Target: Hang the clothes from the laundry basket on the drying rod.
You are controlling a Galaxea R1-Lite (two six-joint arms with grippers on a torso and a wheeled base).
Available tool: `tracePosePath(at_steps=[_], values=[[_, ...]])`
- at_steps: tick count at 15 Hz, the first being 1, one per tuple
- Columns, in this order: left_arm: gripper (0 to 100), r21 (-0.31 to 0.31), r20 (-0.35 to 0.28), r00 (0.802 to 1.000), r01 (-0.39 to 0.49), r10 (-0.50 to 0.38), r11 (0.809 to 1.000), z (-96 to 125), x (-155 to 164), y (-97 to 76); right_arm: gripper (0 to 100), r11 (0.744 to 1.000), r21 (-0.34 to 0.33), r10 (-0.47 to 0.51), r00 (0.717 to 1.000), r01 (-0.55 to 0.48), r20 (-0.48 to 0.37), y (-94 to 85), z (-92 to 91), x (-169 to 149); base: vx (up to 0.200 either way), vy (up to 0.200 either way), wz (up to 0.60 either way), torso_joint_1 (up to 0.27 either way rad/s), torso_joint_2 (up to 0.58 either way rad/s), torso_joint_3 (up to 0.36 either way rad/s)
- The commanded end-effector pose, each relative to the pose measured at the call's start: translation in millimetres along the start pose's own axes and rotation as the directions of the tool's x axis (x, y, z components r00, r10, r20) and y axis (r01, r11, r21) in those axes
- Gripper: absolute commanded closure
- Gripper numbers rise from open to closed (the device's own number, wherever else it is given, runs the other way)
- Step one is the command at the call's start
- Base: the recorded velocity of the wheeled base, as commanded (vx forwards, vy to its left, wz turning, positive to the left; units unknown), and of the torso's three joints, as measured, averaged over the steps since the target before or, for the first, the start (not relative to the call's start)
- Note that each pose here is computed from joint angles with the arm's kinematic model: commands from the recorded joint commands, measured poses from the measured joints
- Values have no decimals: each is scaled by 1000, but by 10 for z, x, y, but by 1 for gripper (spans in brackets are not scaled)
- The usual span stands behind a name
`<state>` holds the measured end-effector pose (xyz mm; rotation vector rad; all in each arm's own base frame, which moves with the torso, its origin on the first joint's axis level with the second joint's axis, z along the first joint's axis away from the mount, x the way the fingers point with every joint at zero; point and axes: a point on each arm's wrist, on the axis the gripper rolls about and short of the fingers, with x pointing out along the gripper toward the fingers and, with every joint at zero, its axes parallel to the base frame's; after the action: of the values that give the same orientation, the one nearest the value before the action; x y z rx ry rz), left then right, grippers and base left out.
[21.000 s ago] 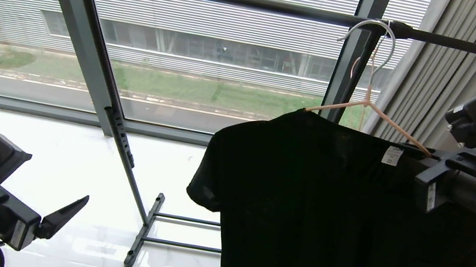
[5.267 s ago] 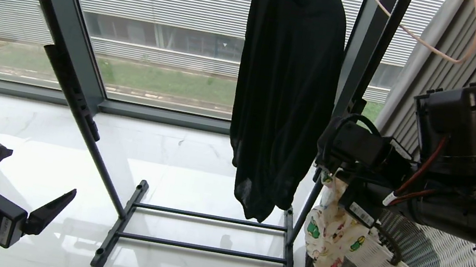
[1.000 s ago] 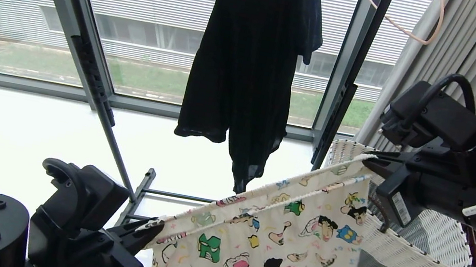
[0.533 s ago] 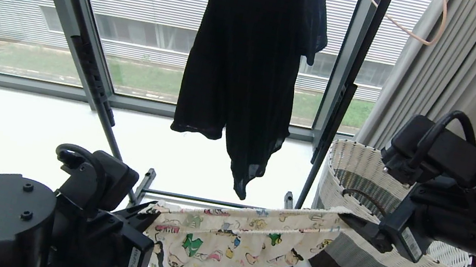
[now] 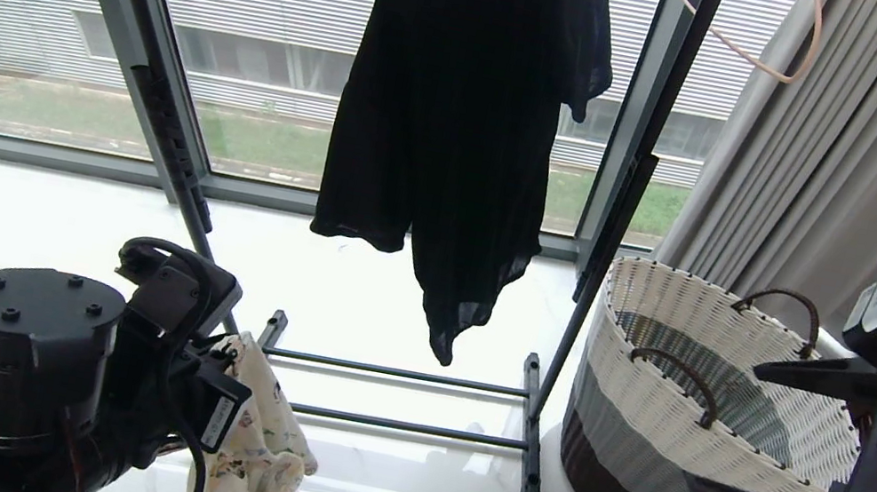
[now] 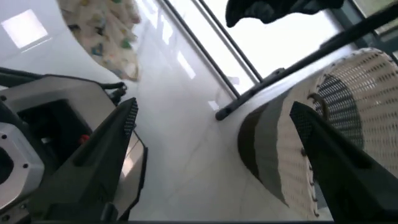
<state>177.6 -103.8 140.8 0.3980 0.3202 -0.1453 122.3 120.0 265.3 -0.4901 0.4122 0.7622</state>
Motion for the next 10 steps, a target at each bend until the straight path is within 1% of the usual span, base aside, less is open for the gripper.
tracePosePath(at_steps=[1, 2, 3, 4, 5, 6, 7, 8, 9, 10], values=[[100, 24, 15, 998, -58, 58, 998, 5, -50, 154, 0, 960, 79, -259, 960, 268, -110, -286, -163, -66, 0, 0, 0, 0, 0, 0], [100, 59, 18, 995, -95, 94, 994, 9, -64, 242, 0, 937, 86, -321, 932, 338, -168, -348, -227, -82, 0, 0, 0, 0, 0, 0], [100, 134, 23, 983, -185, 183, 974, 6, -109, 468, 0, 896, 110, -397, 888, 430, -233, -438, -319, -159, 0, 0, 0, 0, 0, 0], [100, 131, 30, 978, -208, 206, 969, -2, -133, 583, 0, 874, 137, -422, 868, 466, -262, -486, -378, -166, 0, 0, 0, 0, 0, 0], [100, 112, 49, 980, -198, 193, 974, -12, -161, 675, 0, 865, 156, -429, 863, 478, -265, -486, -396, -177, 0, 0, 0, 0, 0, 0], [100, 94, 67, 980, -194, 188, 976, -43, -203, 792, 0, 853, 186, -440, 863, 488, -246, -481, -389, -213, 0, 0, 0, 0, 0, 0], [100, 85, 62, 982, -185, 180, 979, -91, -208, 858, 0, 843, 192, -456, 857, 503, -241, -479, -391, -238, 0, 0, 0, 0, 0, 0], [100, 77, 51, 980, -196, 193, 977, -123, -207, 902, 0, 823, 183, -487, 834, 538, -258, -479, -414, -250, 0, 0, 0, 0, 0, 0], [100, 75, 50, 979, -202, 199, 976, -120, -203, 915, 0, 795, 165, -527, 800, 584, -287, -478, -451, -247, 0, 0, 0, 0, 0, 0], [100, 74, 50, 979, -202, 199, 977, -120, -203, 915, 0, 782, 158, -545, 785, 603, -296, -473, -473, -248, 0, 0, 0, 0, 0, 0]])
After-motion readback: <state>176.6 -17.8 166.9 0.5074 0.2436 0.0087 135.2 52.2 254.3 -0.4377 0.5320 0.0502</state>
